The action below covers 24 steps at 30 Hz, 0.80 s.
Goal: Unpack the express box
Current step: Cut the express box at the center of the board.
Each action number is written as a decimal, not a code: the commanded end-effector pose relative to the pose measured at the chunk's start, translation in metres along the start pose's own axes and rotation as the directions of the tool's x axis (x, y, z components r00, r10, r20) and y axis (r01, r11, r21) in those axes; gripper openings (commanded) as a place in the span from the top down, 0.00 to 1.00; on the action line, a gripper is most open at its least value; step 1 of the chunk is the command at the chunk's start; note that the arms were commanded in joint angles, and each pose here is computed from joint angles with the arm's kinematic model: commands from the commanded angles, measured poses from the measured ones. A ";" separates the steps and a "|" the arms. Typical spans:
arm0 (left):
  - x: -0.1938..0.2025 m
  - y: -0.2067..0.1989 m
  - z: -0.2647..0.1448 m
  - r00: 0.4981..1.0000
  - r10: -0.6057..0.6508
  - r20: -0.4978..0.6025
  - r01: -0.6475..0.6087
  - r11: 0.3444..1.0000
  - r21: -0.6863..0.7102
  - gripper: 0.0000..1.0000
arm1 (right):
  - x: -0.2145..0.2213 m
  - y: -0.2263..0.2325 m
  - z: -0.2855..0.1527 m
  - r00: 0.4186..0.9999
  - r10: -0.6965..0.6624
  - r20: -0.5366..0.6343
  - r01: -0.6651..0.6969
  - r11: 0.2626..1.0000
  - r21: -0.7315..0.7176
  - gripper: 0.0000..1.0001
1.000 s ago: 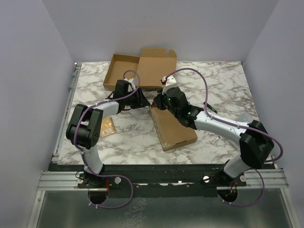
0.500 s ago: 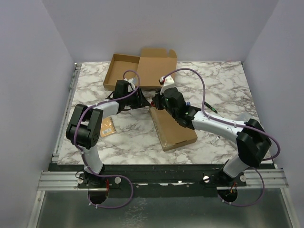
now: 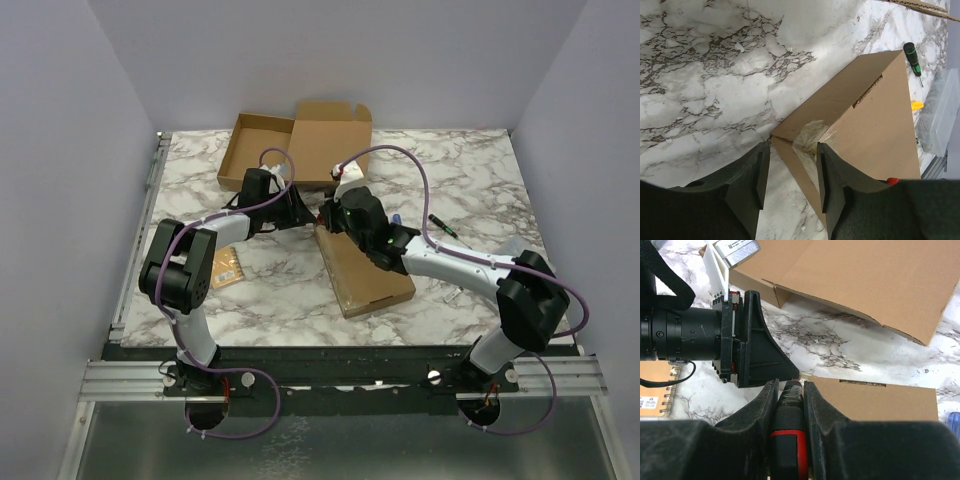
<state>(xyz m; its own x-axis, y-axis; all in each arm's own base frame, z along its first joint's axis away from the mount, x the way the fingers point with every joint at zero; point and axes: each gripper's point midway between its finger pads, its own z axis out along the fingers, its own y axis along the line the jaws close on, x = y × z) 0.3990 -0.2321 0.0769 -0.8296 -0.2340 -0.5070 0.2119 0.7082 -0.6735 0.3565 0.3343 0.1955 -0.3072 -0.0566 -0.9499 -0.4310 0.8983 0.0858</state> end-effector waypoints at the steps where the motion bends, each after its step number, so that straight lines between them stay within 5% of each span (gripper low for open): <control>1: 0.013 0.010 0.003 0.999 -0.014 -0.035 0.013 1.000 -0.025 0.53 | 0.006 0.003 0.003 0.999 -0.038 -0.012 0.039 0.999 0.015 1.00; 24: 0.019 0.026 0.006 0.998 -0.045 -0.045 0.041 0.995 -0.093 0.55 | 0.029 0.010 -0.021 0.993 -0.049 -0.110 0.055 0.997 0.055 1.00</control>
<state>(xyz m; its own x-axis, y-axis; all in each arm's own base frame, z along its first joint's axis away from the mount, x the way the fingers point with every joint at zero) 0.3992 -0.2319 0.0745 -0.8334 -0.2429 -0.4965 0.1967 0.7092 -0.6770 0.3355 0.3394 0.1911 -0.3171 -0.1047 -0.9426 -0.4309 0.9013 0.0448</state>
